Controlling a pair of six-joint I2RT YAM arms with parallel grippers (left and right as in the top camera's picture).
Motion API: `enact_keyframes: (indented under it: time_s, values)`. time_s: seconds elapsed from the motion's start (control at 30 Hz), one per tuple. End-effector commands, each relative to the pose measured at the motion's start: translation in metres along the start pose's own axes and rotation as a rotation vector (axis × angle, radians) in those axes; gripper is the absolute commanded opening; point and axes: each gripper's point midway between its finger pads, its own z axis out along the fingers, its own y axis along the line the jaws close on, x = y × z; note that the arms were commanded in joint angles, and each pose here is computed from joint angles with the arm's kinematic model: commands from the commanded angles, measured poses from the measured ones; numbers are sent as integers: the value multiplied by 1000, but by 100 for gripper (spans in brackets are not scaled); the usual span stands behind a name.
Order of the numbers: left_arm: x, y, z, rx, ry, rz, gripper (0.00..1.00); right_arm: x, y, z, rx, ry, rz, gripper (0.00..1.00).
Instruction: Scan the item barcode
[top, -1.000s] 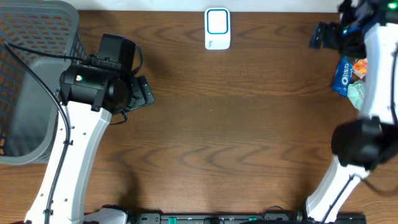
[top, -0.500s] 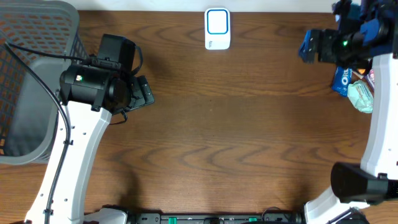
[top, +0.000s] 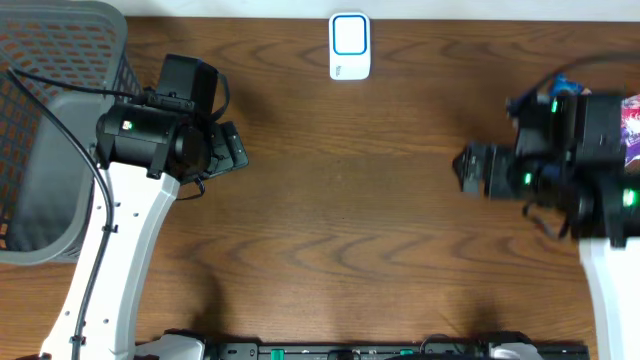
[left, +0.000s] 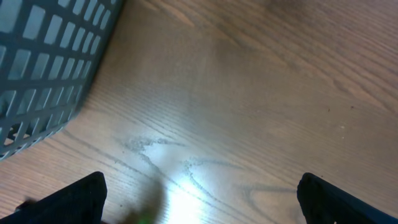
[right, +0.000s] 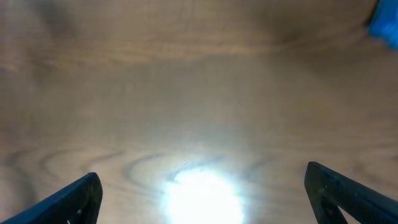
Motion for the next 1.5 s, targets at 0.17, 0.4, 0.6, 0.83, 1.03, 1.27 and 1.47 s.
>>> enact_keyframes:
  time_s: [0.17, 0.4, 0.6, 0.83, 1.03, 1.27, 1.47]
  values:
    - [-1, 3, -3, -2, -10, -10, 98, 75, 2, -9, -44, 63, 65, 99]
    - [-1, 3, -3, -2, -10, -10, 98, 97, -1, -12, -28, 140, 80, 99]
    - [-1, 3, -3, -2, -10, -11, 98, 101, -7, -12, -1, 151, -19, 99]
    - [-1, 3, -3, -2, -10, -11, 98, 90, -6, -6, -10, 105, -43, 99]
    - [-1, 3, -3, -2, -10, -11, 98, 85, -9, 14, -21, 24, -99, 99]
    - [-1, 3, -3, -2, -10, -11, 98, 92, -8, 46, -87, -199, -179, 99]
    - [-1, 3, -3, -2, -10, -11, 98, 89, 0, 58, -147, -452, -280, 99]
